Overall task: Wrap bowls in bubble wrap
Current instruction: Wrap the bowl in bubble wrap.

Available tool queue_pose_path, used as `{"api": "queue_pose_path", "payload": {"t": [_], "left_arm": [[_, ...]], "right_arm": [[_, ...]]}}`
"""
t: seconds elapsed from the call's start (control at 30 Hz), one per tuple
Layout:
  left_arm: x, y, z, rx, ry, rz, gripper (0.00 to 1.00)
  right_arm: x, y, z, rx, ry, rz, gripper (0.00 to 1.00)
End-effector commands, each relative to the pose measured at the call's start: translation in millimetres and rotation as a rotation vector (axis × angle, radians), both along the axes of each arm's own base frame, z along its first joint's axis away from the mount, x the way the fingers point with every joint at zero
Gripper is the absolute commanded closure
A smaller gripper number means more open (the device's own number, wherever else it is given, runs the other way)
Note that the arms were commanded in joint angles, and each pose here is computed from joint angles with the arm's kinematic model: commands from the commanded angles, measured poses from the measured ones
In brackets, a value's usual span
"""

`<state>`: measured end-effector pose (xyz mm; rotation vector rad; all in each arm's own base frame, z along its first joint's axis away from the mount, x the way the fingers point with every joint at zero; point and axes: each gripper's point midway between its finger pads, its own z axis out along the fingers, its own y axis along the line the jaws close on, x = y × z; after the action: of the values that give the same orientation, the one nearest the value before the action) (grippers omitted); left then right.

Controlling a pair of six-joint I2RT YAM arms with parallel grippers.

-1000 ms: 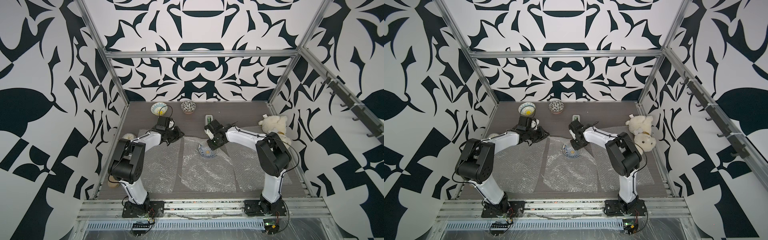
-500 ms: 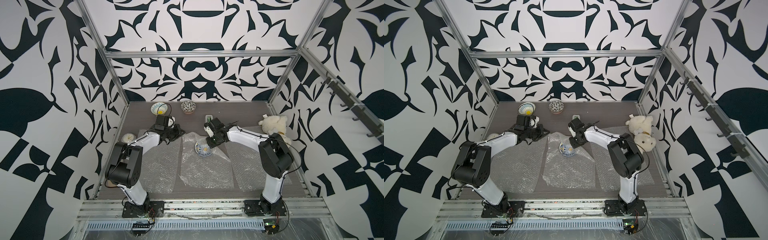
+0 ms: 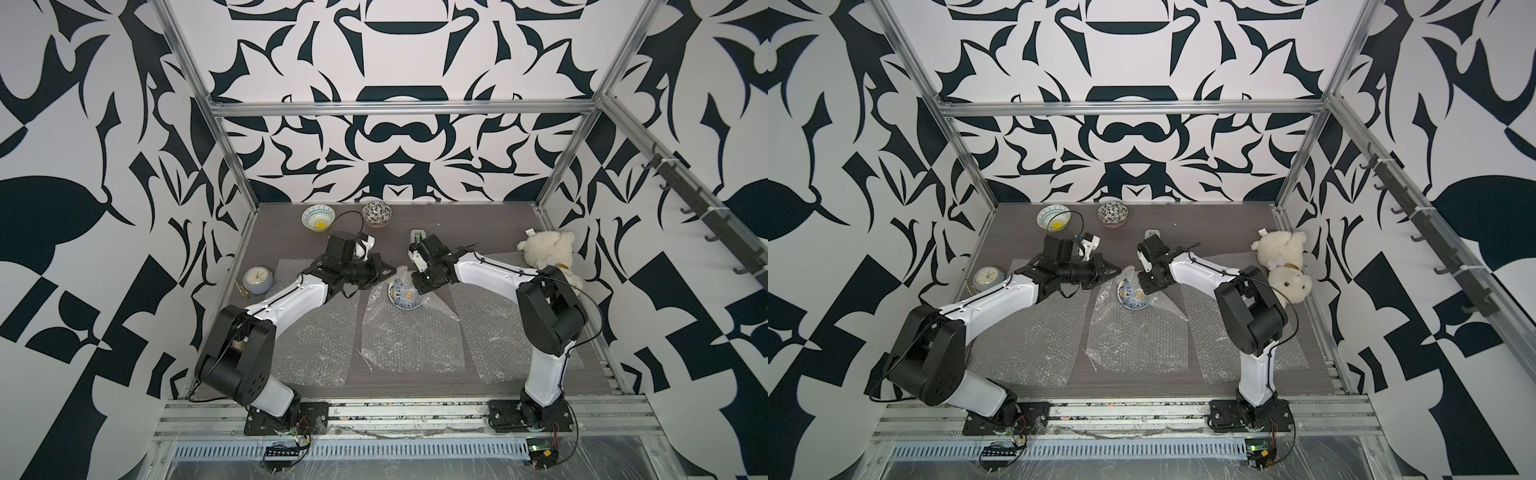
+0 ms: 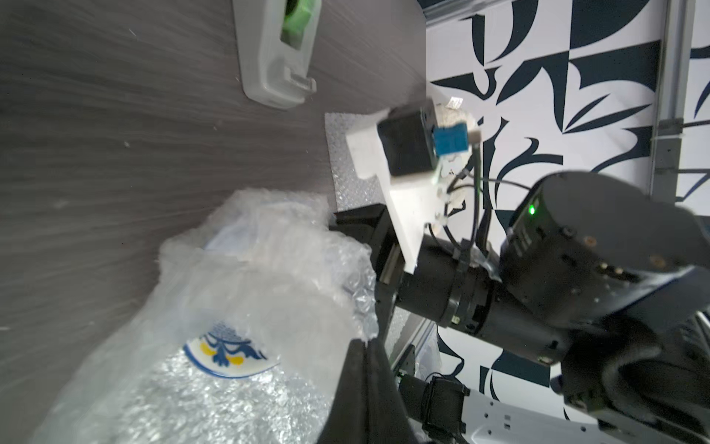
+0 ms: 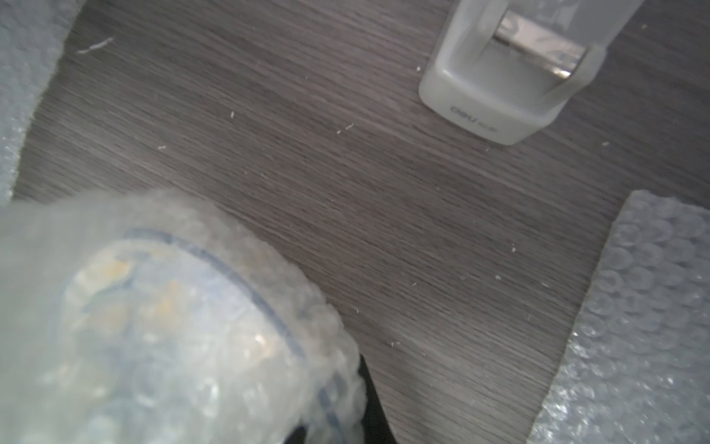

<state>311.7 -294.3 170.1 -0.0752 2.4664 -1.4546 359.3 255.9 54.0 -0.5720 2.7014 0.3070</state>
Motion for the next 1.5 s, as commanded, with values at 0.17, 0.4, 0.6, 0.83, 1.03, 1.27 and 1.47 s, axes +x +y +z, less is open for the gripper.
{"api": "queue_pose_path", "payload": {"t": [0.17,0.4,0.6,0.83,1.03,1.27,1.47], "left_arm": [[-21.1,-22.7,-24.7,-0.033,0.041,-0.003,1.00],[-18.0,-50.8,-55.8,-0.073,0.084,-0.019,1.00],[-24.8,-65.2,-95.0,-0.020,0.164,-0.027,1.00],[-28.0,-45.4,-133.7,0.135,0.209,0.021,1.00],[-24.6,-44.7,-134.5,0.170,0.197,0.017,1.00],[-23.4,-46.8,-133.3,0.173,0.193,0.004,1.00],[-21.8,-48.1,-129.1,0.172,0.183,0.000,1.00]], "right_arm": [[-2.1,-5.3,-20.8,0.031,0.065,-0.045,1.00],[-3.7,0.9,-18.7,0.097,0.088,-0.057,1.00],[-4.8,-1.1,-14.9,0.133,0.095,-0.070,0.99],[-13.3,-2.1,-6.8,0.147,0.118,-0.058,0.87],[-28.5,-7.9,0.0,0.127,0.169,-0.021,0.68],[-35.4,-14.8,20.2,0.183,0.181,-0.009,0.59],[-30.5,-13.5,40.4,0.268,0.176,-0.007,0.59]]}}
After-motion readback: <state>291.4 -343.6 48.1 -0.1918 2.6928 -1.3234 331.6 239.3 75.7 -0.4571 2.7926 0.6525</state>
